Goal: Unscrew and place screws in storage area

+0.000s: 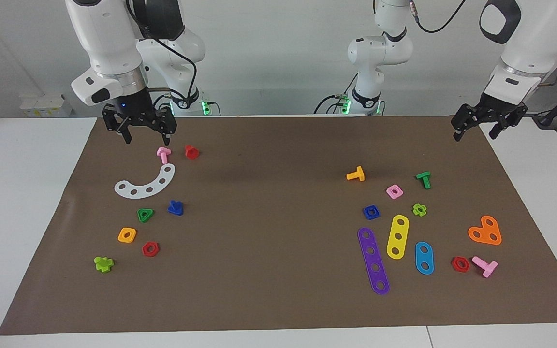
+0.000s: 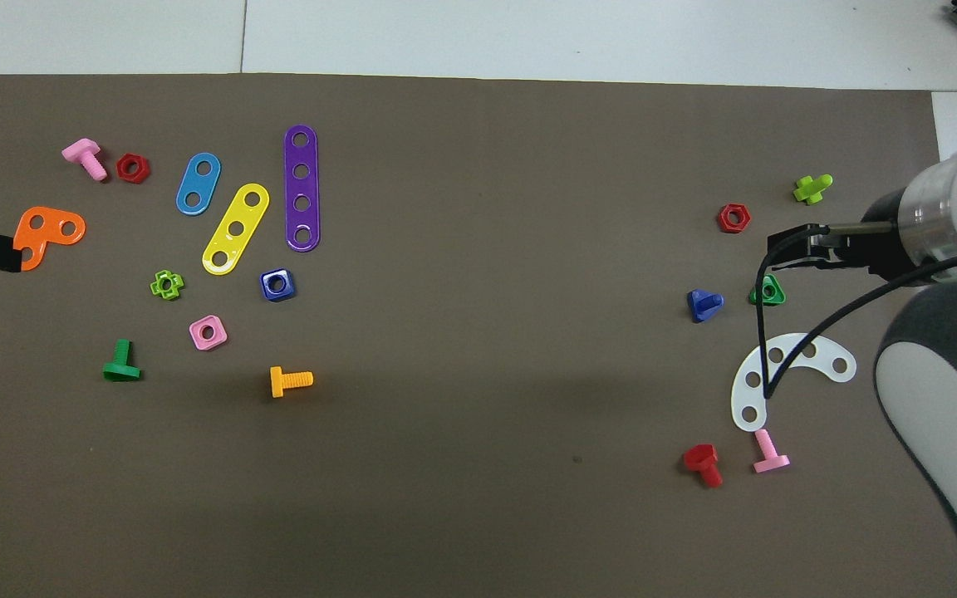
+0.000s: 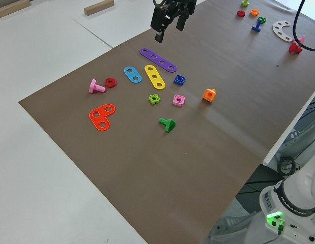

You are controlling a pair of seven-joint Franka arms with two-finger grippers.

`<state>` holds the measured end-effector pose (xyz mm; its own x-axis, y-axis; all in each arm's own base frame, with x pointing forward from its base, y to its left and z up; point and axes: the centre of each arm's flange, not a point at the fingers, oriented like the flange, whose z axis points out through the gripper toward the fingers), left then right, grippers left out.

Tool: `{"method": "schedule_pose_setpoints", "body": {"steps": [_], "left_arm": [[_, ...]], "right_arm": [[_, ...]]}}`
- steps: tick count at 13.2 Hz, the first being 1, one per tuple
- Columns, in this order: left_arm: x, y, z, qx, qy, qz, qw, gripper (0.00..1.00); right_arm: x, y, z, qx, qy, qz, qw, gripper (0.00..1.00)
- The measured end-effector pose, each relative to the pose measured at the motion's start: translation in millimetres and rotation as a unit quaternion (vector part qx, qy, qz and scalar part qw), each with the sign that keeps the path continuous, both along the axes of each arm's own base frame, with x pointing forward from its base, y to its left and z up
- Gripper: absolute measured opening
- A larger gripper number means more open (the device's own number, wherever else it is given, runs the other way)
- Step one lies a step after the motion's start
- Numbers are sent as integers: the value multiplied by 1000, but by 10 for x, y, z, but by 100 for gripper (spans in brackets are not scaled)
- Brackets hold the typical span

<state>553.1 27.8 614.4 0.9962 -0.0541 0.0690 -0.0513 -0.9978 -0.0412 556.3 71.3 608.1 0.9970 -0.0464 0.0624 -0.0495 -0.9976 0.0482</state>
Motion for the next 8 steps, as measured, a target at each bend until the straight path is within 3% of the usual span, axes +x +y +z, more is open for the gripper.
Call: {"method": "schedule_pose_setpoints", "body": {"steps": [8], "left_arm": [[0, 0, 0, 0, 0, 0, 1000, 100]], "right_arm": [[-249, -30, 36, 6, 18, -1, 1000, 100]]}}
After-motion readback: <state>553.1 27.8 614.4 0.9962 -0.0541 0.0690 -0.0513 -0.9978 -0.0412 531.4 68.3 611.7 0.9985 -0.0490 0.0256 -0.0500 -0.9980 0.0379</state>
